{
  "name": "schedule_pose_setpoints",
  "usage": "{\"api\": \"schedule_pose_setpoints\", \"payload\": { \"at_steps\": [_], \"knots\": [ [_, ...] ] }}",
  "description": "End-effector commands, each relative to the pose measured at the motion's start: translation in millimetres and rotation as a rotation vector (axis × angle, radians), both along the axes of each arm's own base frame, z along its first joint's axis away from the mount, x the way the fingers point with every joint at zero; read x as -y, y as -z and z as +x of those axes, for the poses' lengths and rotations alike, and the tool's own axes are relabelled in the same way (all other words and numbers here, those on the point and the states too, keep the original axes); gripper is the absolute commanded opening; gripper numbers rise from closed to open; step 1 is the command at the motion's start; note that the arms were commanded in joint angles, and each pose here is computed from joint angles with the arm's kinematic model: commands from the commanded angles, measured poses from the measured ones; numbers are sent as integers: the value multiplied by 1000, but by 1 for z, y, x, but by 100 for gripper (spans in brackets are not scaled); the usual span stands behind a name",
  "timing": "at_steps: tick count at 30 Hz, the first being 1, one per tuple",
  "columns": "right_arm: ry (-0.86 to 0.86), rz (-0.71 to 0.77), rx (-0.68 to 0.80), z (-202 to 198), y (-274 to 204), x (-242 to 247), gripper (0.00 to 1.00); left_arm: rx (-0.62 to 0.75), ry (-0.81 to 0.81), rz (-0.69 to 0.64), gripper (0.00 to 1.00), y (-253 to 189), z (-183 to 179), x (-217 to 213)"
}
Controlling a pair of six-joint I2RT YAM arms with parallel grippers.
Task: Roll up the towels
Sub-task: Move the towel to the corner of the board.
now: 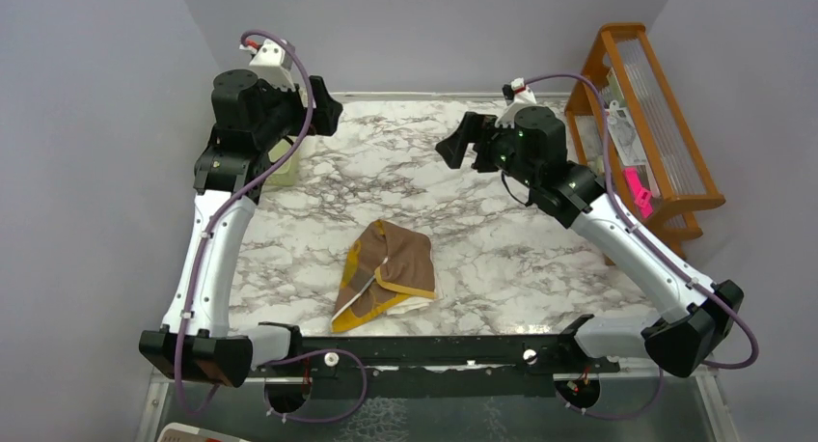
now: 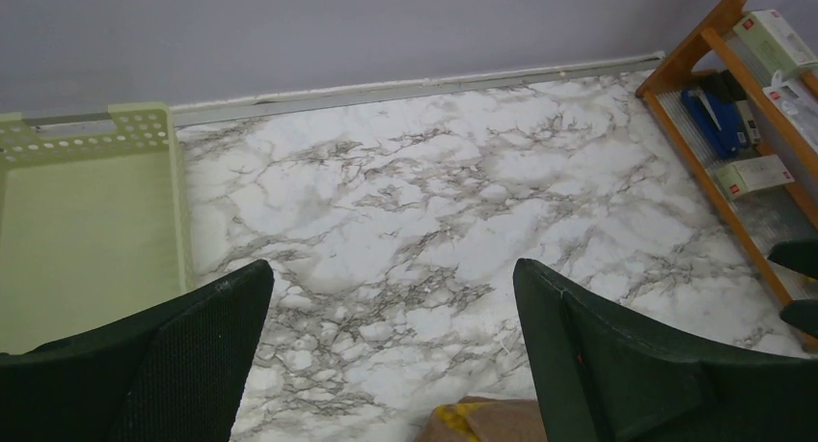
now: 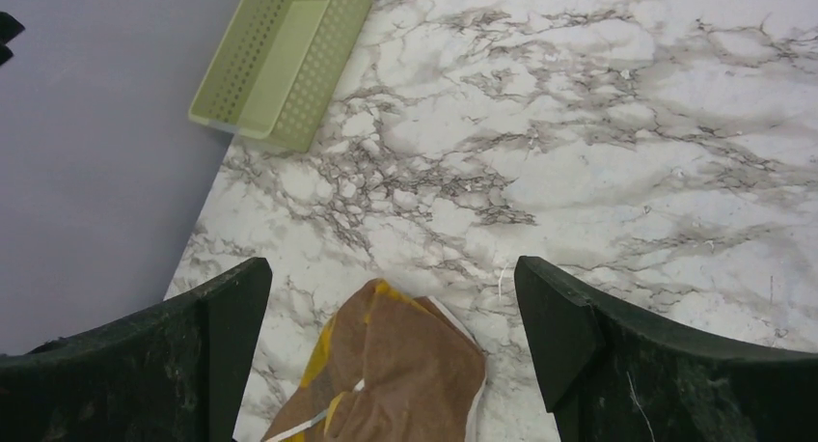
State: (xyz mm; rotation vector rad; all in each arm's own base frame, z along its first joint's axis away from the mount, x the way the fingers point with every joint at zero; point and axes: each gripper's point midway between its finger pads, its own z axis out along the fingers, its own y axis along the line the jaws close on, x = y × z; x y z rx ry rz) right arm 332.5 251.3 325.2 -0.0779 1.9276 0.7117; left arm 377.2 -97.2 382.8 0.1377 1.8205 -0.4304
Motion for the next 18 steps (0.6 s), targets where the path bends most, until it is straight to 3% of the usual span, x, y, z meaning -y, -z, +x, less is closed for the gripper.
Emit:
{"api": "schedule_pose_setpoints", "payload": {
  "at_steps": [1, 4, 7, 10, 14, 18],
  "knots": [
    [-104, -25, 40, -20, 0, -2, 100, -41, 52, -104, 99, -6, -25, 14],
    [-227, -105, 115, -38, 21, -2, 100, -87, 144, -145, 99, 16, -36, 29],
    [-266, -121, 66, -43, 44, -6, 96, -65, 184, -163, 99, 33, -48, 35],
    [-314, -141, -25, -43, 84, -18, 89, 87, 146, -224, 99, 20, -60, 29],
    [-316, -233, -5, -38, 139, -36, 88, 349, 70, -392, 99, 12, -96, 12],
    [-349, -330, -64, -47, 193, -48, 88, 177, 35, -308, 99, 59, -87, 10]
  ]
}}
